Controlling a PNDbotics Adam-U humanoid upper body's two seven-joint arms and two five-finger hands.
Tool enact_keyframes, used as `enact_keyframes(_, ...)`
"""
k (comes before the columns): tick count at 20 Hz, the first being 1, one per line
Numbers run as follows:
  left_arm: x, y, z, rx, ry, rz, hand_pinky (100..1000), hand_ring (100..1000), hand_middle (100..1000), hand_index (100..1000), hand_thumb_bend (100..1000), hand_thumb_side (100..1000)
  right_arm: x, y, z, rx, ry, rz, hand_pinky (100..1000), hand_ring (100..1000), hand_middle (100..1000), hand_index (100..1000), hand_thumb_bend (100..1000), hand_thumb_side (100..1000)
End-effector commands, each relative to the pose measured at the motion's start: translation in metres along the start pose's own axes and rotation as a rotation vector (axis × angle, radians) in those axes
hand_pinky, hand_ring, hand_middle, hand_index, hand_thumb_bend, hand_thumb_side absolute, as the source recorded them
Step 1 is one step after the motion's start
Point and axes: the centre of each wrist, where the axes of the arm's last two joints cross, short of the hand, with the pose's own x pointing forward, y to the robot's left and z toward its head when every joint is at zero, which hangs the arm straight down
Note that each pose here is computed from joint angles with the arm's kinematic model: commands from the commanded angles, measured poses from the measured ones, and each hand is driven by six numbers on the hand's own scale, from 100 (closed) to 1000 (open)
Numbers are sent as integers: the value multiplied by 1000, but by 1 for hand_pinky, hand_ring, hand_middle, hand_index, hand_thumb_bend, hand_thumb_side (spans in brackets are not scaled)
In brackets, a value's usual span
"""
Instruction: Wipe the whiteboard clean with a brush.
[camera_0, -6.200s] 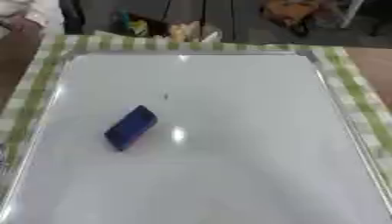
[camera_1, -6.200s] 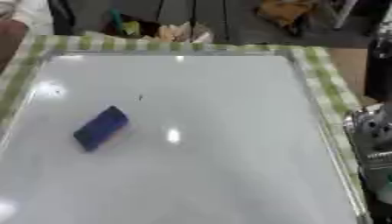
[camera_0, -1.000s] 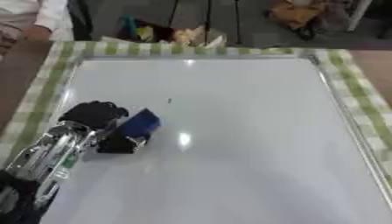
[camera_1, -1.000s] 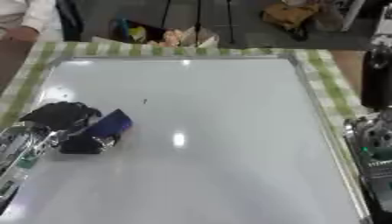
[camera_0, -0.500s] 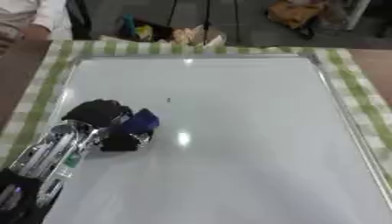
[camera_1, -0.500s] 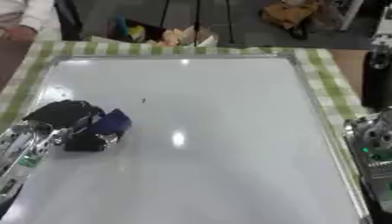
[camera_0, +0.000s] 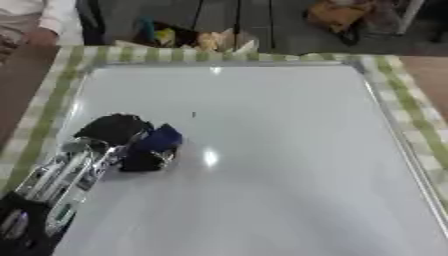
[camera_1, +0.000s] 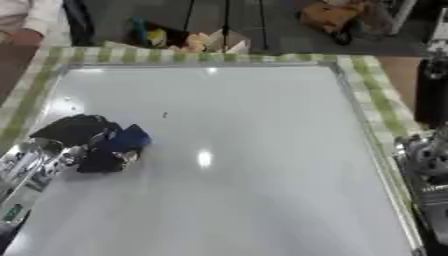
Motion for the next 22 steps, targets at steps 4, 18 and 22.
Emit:
enact_keyframes(4, 2, 1, -2, -11, 1, 8, 123, 373, 548, 839, 175, 963, 3, -3, -6, -8, -24, -3, 806, 857, 745, 808, 100, 1000)
enact_keyframes(18, 3, 1, -3, -29, -18, 25, 100, 355, 529, 823, 164, 870, 3, -3, -6, -9, -23, -5, 807, 857, 743, 808, 100, 1000)
enact_keyframes(22, 4, 2, -2, -16, -18, 31, 100, 342, 500, 787, 100, 852, 3, -3, -6, -9, -25, -6, 808, 857, 743, 808, 100, 1000)
